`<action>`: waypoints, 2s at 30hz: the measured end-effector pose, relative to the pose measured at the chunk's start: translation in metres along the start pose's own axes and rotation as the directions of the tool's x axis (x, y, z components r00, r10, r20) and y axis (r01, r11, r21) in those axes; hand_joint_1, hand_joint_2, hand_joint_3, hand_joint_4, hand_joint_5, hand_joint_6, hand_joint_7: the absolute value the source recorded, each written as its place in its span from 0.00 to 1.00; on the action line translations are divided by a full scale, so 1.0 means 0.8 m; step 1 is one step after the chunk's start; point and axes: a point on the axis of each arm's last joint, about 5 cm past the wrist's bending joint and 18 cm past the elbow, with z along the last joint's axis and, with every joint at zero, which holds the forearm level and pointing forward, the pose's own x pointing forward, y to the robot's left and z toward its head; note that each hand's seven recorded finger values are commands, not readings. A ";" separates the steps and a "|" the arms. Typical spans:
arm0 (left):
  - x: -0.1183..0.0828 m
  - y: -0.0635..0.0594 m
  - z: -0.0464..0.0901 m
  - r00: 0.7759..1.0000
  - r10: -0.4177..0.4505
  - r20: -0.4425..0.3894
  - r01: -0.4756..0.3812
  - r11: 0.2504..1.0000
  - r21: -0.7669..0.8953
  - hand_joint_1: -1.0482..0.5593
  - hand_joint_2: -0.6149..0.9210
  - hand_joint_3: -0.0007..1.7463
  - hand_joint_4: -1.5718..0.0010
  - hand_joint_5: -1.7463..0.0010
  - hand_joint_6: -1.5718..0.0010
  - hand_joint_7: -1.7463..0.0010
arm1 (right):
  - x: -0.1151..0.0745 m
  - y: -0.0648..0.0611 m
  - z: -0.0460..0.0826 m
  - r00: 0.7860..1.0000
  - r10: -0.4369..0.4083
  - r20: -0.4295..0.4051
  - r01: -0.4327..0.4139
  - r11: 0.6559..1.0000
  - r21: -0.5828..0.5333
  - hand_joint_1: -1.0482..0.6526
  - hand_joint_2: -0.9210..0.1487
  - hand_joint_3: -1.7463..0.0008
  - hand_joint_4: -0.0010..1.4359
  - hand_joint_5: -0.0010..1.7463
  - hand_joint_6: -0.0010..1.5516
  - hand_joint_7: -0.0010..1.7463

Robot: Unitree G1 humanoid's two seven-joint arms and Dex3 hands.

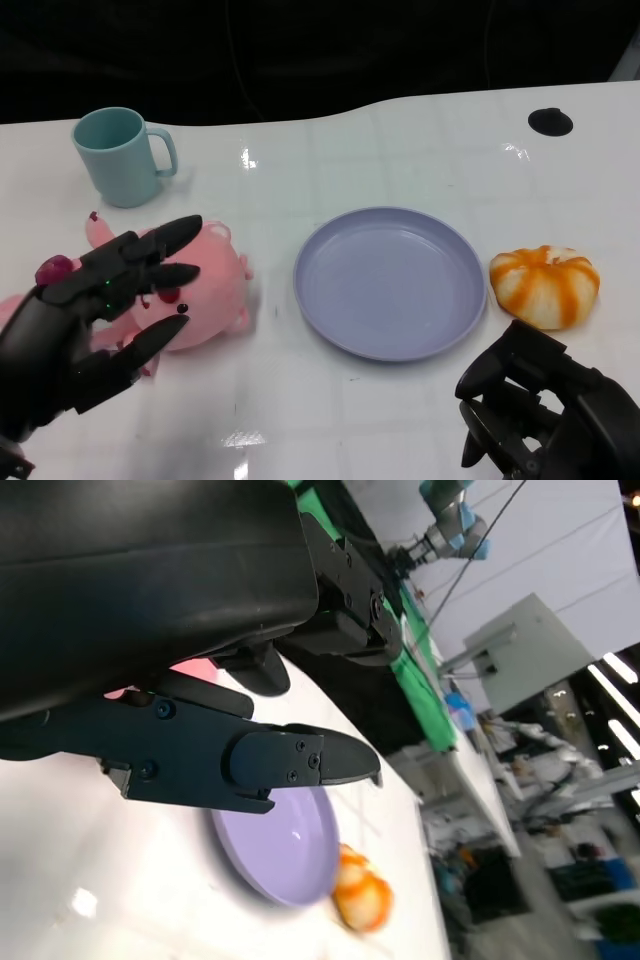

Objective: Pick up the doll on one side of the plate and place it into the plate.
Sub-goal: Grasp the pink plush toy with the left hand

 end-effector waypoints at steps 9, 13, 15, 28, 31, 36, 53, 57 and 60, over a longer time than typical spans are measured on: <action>0.002 0.018 0.010 0.997 -0.021 -0.074 0.043 0.948 0.316 0.20 1.00 0.10 1.00 0.79 0.90 1.00 | 0.000 0.000 0.001 1.000 0.000 -0.001 0.000 1.000 0.002 0.42 0.05 0.64 0.41 0.98 0.31 0.92; 0.005 0.024 0.013 0.993 -0.021 -0.114 0.068 0.903 0.425 0.19 1.00 0.10 1.00 0.82 0.92 1.00 | -0.001 0.000 0.001 1.000 -0.001 0.000 0.001 1.000 0.001 0.42 0.04 0.65 0.41 0.98 0.31 0.91; 0.007 0.027 0.016 0.990 -0.023 -0.141 0.089 0.872 0.482 0.17 1.00 0.10 1.00 0.85 0.94 1.00 | -0.001 -0.001 0.001 1.000 -0.003 0.000 0.003 1.000 0.000 0.42 0.04 0.65 0.41 0.98 0.30 0.91; 0.031 0.033 0.024 0.946 0.000 -0.324 0.272 0.545 0.794 0.16 1.00 0.03 0.99 0.90 0.93 0.98 | 0.000 -0.001 0.001 1.000 -0.007 0.000 0.007 1.000 0.002 0.42 0.03 0.66 0.40 0.99 0.30 0.92; 0.039 0.033 0.018 0.929 0.019 -0.369 0.314 0.484 0.817 0.17 1.00 0.02 0.99 0.89 0.93 0.99 | 0.000 -0.001 0.001 1.000 -0.012 -0.002 0.012 1.000 0.002 0.41 0.02 0.66 0.41 0.99 0.30 0.92; 0.053 0.032 0.005 0.899 0.050 -0.435 0.375 0.427 0.823 0.18 1.00 0.01 0.99 0.89 0.92 0.99 | 0.000 -0.001 0.001 1.000 -0.013 -0.006 0.013 1.000 0.005 0.42 0.02 0.67 0.41 0.99 0.30 0.91; 0.100 0.023 -0.044 0.810 -0.007 -0.587 0.547 0.375 0.749 0.18 1.00 0.02 0.95 0.91 0.90 1.00 | -0.004 0.001 0.003 1.000 -0.013 -0.009 0.013 1.000 0.008 0.41 0.02 0.68 0.42 0.98 0.31 0.91; 0.112 0.022 -0.056 0.792 -0.001 -0.611 0.566 0.374 0.734 0.18 1.00 0.02 0.95 0.92 0.91 1.00 | -0.005 0.002 0.003 1.000 -0.015 -0.011 0.015 1.000 0.009 0.41 0.02 0.68 0.42 0.98 0.31 0.91; 0.120 0.018 -0.064 0.773 0.003 -0.634 0.588 0.372 0.719 0.19 1.00 0.03 0.95 0.92 0.90 1.00 | -0.005 0.002 0.003 1.000 -0.015 -0.012 0.015 1.000 0.010 0.41 0.02 0.68 0.42 0.98 0.32 0.91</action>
